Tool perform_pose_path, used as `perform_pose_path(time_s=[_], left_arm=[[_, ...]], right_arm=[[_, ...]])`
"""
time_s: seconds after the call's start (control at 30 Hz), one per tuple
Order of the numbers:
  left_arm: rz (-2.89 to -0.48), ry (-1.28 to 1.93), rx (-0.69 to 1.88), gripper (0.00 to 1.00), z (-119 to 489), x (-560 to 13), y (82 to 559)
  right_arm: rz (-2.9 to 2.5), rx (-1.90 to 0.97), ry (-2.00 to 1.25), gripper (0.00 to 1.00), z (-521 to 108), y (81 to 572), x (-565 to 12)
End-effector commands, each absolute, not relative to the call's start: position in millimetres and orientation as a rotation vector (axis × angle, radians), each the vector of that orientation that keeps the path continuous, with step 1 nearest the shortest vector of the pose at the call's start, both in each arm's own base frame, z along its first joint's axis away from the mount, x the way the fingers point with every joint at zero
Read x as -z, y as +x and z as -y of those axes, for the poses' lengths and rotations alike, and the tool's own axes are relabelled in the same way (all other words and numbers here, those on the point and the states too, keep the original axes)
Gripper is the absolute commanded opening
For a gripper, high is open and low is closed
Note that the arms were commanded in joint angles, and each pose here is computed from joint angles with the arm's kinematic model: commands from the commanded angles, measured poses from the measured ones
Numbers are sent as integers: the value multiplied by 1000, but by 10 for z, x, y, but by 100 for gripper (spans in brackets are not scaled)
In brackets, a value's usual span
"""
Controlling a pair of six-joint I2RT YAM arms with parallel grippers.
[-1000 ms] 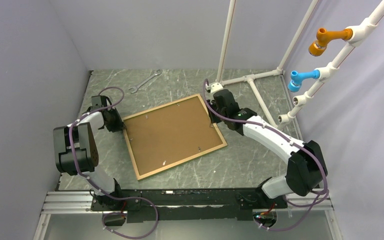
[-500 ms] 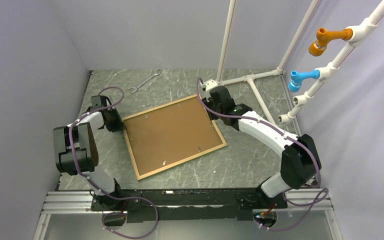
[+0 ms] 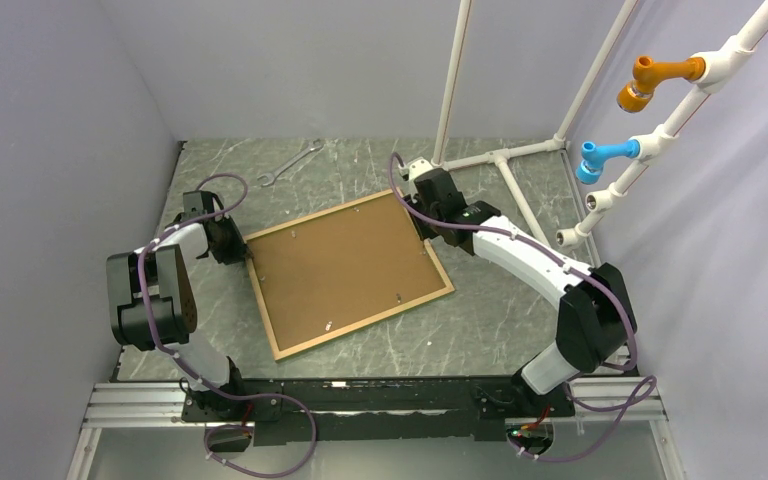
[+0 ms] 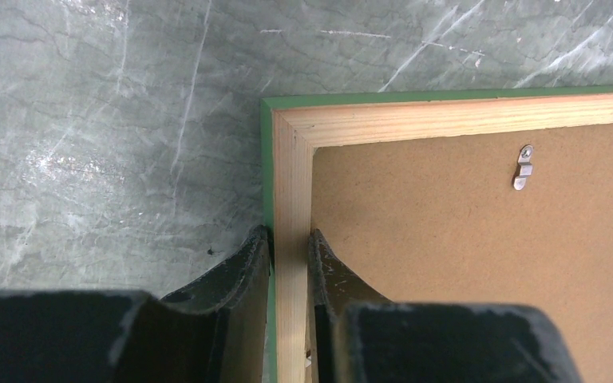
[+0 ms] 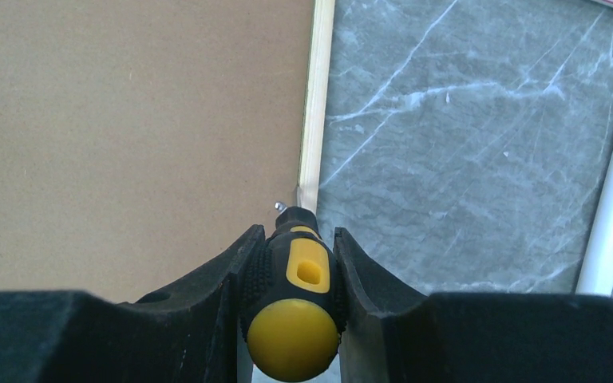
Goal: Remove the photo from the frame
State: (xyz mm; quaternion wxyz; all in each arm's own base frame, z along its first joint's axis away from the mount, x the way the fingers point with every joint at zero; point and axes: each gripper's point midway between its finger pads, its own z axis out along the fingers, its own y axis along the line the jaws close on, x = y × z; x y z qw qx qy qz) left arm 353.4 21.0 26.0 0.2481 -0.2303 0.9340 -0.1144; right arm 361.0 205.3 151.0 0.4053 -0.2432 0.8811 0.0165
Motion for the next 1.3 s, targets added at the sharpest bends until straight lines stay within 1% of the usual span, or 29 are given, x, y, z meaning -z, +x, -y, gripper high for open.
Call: perform_pose_path(time_s=[0.0, 0.17, 1.27], left_arm=[[-2515, -647, 300, 0, -249, -319, 3649], [-2514, -645, 298, 0, -249, -322, 3645], [-2509, -639, 314, 0, -227, -338, 3644]], right_arm=[[-2290, 41, -589, 0, -1889, 3547, -1500], [-2322, 7, -588, 0, -1905, 3459, -1466], [-2397, 87, -575, 0, -1728, 2986, -1446]])
